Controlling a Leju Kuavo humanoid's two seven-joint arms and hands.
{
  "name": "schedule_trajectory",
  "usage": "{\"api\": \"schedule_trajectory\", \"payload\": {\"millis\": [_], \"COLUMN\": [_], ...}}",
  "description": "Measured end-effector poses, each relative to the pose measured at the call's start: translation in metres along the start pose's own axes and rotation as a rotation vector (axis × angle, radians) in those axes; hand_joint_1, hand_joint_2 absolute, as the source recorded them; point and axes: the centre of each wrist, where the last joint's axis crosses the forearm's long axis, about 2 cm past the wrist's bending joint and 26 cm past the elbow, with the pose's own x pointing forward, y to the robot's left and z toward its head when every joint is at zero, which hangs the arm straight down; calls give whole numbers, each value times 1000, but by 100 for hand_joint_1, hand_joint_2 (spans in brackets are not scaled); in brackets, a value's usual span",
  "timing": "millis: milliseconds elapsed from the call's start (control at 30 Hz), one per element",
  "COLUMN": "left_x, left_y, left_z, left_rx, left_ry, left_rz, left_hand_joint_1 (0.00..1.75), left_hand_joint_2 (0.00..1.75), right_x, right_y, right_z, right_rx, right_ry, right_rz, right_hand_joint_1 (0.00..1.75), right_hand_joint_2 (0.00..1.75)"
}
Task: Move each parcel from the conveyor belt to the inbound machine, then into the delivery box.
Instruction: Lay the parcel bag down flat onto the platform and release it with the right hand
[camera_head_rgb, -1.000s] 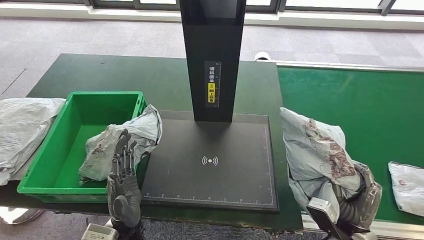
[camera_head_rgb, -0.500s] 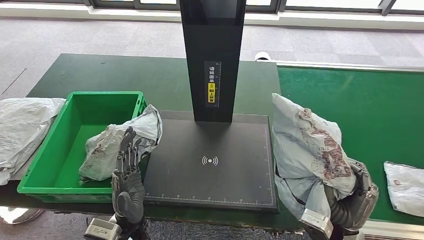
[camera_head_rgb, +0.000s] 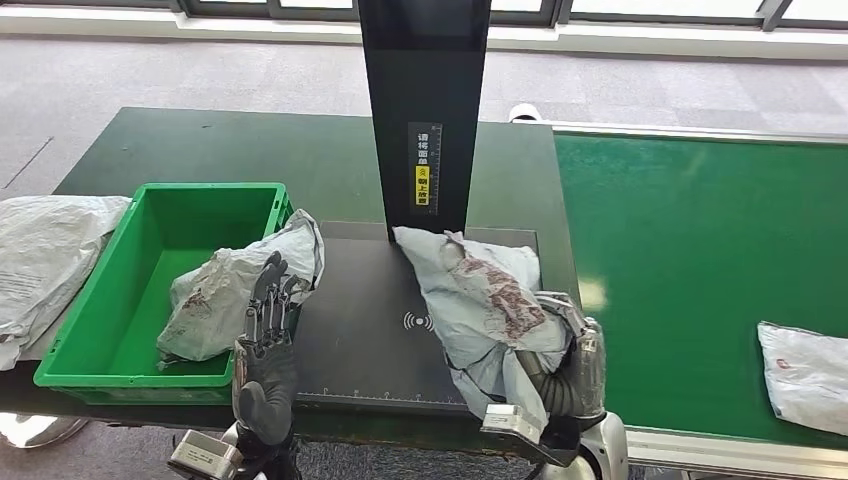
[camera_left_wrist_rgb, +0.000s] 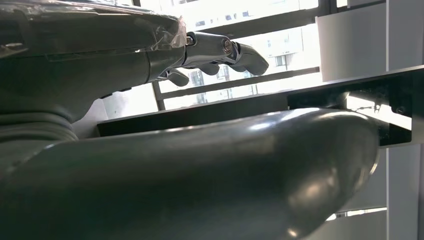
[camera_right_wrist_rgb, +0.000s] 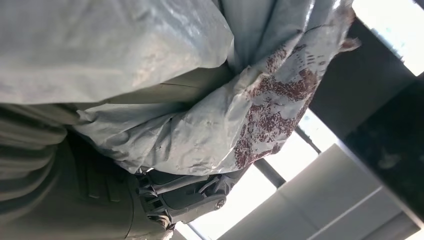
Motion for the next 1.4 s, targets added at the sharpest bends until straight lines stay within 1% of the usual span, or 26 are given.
{"api": "schedule_trajectory", "payload": {"millis": [167, 267, 367, 500, 767, 800, 900, 933, 1000, 1067, 1200, 1300, 1400], "left_x": [0, -1, 0, -1, -12, -12, -13, -13, -14, -14, -16, -17, -16], "left_y": [1, 1, 2, 1, -5, -5, -6, -6, -7, -7, -8, -7, -5], "left_z": [0, 1, 1, 1, 5, 5, 5, 5, 5, 5, 5, 5, 4], "left_rx": [13, 48, 75, 79, 64, 62, 51, 43, 25, 11, -18, -28, -18], "left_ry": [5, 10, 11, 14, 53, 55, 55, 55, 55, 56, 69, 90, 110], "left_rz": [11, 27, 16, 16, 16, 16, 24, 24, 18, 13, -8, -40, -107], "left_hand_joint_1": [0, 0, 0, 0, 0, 0, 0, 0, 0, 0, 0, 0, 0], "left_hand_joint_2": [0, 0, 0, 0, 0, 0, 0, 0, 0, 0, 0, 0, 0], "right_x": [2, 1, 3, 4, -5, -6, -9, -11, -18, -26, -36, -32, -17], "right_y": [29, 50, 63, 72, 79, 79, 76, 75, 69, 62, 43, 24, 0], "right_z": [-7, -9, -9, -9, -5, -3, -2, -2, -1, 5, 26, 48, 59], "right_rx": [122, 185, 227, 260, 251, 253, 279, 287, 278, 251, 211, 164, 109], "right_ry": [-4, -6, -13, 6, 38, 40, 25, 26, 69, 147, 240, 264, 247], "right_rz": [-65, -82, -84, -85, -55, -35, 63, 94, 125, 119, 97, 69, 44], "right_hand_joint_1": [175, 175, 175, 175, 175, 144, 13, 0, 0, 0, 0, 0, 0], "right_hand_joint_2": [175, 175, 175, 175, 175, 175, 175, 175, 175, 175, 175, 175, 175]}}
